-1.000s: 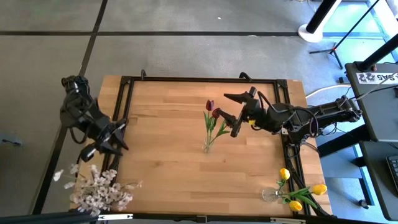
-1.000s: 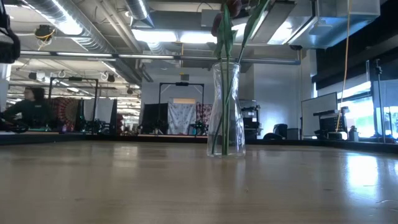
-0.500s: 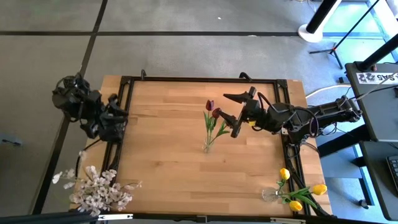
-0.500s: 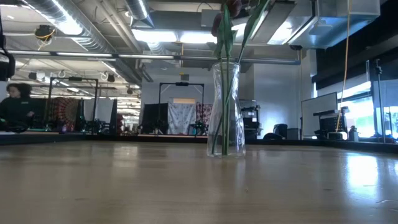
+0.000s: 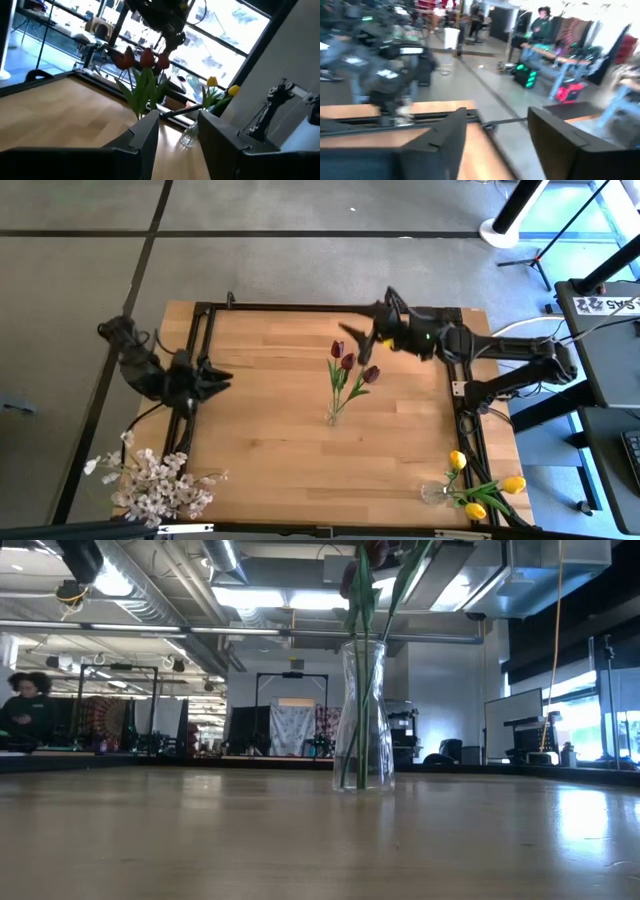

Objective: Sort flowers into vase by color
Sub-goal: Return to Home Position

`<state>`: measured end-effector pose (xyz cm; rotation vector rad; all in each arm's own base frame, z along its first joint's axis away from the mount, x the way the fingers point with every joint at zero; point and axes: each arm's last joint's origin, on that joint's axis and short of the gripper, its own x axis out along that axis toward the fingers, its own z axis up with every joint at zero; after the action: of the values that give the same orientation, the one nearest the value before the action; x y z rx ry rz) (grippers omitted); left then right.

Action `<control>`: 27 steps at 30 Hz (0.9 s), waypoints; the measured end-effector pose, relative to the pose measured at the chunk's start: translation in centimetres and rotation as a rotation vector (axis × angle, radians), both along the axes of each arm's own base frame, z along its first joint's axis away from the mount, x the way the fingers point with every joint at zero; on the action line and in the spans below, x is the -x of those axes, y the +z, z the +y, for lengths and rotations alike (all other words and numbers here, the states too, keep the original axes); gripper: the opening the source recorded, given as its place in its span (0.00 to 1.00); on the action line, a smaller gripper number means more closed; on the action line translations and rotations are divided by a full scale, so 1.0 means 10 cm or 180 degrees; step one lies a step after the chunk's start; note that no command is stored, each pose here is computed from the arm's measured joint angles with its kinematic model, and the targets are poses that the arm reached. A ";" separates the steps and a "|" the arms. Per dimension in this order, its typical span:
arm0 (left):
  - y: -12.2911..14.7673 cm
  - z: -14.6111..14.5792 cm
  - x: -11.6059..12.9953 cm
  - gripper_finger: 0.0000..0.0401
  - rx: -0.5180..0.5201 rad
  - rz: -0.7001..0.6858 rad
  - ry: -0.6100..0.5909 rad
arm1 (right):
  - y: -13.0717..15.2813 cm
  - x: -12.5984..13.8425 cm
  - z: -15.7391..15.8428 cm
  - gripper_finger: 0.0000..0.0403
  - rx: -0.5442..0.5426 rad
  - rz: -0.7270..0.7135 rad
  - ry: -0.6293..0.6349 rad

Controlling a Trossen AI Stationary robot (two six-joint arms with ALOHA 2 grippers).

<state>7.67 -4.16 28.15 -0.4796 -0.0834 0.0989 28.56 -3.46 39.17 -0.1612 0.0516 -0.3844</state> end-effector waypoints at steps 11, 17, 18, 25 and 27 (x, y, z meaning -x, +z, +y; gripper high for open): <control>-0.38 0.22 -0.47 0.28 0.0107 0.0408 0.0512 | 0.01 0.40 -0.38 0.05 0.0716 0.0160 -0.0008; -0.38 0.46 -0.51 0.17 0.0136 0.0421 0.0519 | -0.13 0.91 -0.31 0.05 0.0800 -0.0009 0.0430; -0.37 0.49 -0.49 0.15 0.0126 0.0390 0.0570 | -0.16 0.99 -0.26 0.05 0.0821 -0.0051 0.0551; -0.32 0.57 -0.35 0.04 0.0146 0.0235 0.0843 | -0.32 1.45 -0.10 0.02 0.0863 -0.0151 0.0571; -0.31 0.57 -0.34 0.03 0.0143 0.0192 0.0877 | -0.39 1.58 -0.07 0.05 0.0784 0.0060 0.0510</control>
<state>11.06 1.54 25.10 -0.5078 -0.0880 0.3858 12.80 -4.11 35.31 -0.4097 0.0094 -0.2283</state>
